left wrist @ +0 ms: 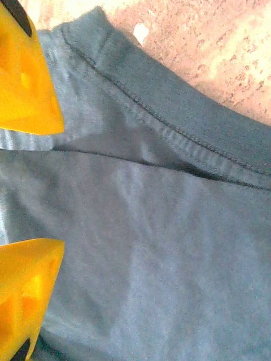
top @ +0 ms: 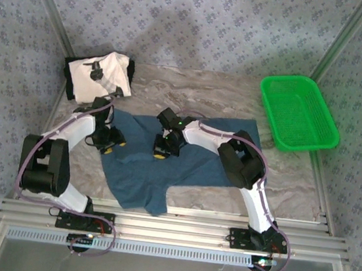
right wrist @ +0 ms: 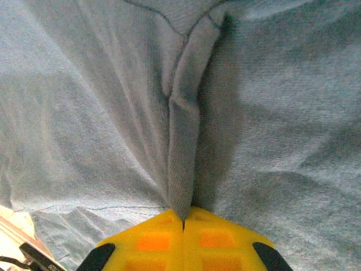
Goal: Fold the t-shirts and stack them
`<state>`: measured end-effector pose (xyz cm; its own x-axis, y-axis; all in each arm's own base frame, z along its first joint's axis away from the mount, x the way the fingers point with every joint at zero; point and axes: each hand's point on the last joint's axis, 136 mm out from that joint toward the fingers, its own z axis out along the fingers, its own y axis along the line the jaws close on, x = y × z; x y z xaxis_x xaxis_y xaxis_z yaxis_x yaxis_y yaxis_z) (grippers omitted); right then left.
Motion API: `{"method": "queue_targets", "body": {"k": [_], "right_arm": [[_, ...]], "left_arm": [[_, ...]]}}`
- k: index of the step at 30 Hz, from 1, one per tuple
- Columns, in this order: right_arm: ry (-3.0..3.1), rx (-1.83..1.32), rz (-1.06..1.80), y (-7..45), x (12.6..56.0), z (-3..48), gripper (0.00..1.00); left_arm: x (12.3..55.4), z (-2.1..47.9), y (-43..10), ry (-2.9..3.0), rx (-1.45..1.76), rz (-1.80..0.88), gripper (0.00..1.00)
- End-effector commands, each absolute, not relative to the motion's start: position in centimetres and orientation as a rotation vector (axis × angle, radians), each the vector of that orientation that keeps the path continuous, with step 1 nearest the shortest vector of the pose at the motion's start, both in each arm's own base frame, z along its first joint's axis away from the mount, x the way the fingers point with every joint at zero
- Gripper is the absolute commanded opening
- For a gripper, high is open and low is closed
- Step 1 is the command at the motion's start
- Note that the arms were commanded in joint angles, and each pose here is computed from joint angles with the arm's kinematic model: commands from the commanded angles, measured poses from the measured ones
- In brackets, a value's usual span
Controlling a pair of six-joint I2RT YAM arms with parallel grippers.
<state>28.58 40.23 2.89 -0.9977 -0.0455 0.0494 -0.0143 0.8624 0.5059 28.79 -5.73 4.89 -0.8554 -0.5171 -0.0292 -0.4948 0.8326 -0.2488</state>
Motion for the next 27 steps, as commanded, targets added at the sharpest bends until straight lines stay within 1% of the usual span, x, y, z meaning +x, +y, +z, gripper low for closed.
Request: {"method": "queue_targets", "body": {"k": [1, 2, 4, 5, 6, 7, 9, 12, 14, 16, 18, 21, 23, 27], "right_arm": [[-2.979, 0.032, -0.774, 39.1, 28.2, 3.6, 0.26], [-2.981, 0.032, -0.771, 38.8, 28.1, 3.8, 0.34], [-3.012, 0.026, -0.782, 37.9, 28.5, 5.0, 0.46], [-3.030, 0.021, -0.788, 37.2, 28.8, 5.8, 0.50], [-3.052, 0.033, -0.809, 36.7, 29.3, 6.8, 0.51], [-3.071, 0.033, -0.780, 35.5, 29.4, 7.6, 0.54], [-3.128, 0.052, -0.758, 33.2, 30.3, 9.5, 0.60], [-3.215, 0.065, -0.691, 29.5, 32.6, 11.0, 0.65], [-3.239, 0.048, -0.697, 27.7, 34.5, 11.0, 0.66], [-3.262, 0.018, -0.710, 26.6, 36.8, 10.4, 0.64], [-3.254, -0.011, -0.698, 26.2, 38.8, 9.4, 0.59], [-3.272, -0.065, -0.703, 26.3, 41.4, 7.8, 0.47], [-3.287, -0.102, -0.691, 26.4, 42.7, 6.8, 0.43], [-3.268, -0.253, -0.595, 25.1, 43.9, 3.7, 0.34]], "left_arm": [[30.3, 4.6, -5.6, 2.892, -0.826, -0.321, 0.51], [30.5, 4.4, -5.5, 2.893, -0.831, -0.307, 0.51], [30.9, 4.5, -5.3, 2.884, -0.838, -0.293, 0.51], [31.2, 4.8, -5.3, 2.874, -0.841, -0.290, 0.51], [31.5, 5.1, -5.2, 2.861, -0.842, -0.289, 0.51], [32.1, 5.5, -5.2, 2.844, -0.839, -0.289, 0.51], [33.2, 7.1, -5.3, 2.796, -0.820, -0.292, 0.51], [34.6, 9.6, -5.8, 2.743, -0.779, -0.297, 0.51], [35.5, 10.8, -6.5, 2.728, -0.736, -0.296, 0.51], [36.4, 10.7, -7.7, 2.743, -0.708, -0.325, 0.50], [37.0, 9.4, -8.7, 2.778, -0.710, -0.349, 0.46], [37.3, 7.2, -9.1, 2.811, -0.740, -0.328, 0.40], [38.3, 6.0, -9.4, 2.805, -0.749, -0.337, 0.39], [38.7, 3.3, -9.6, 2.864, -0.761, -0.297, 0.36]]}}
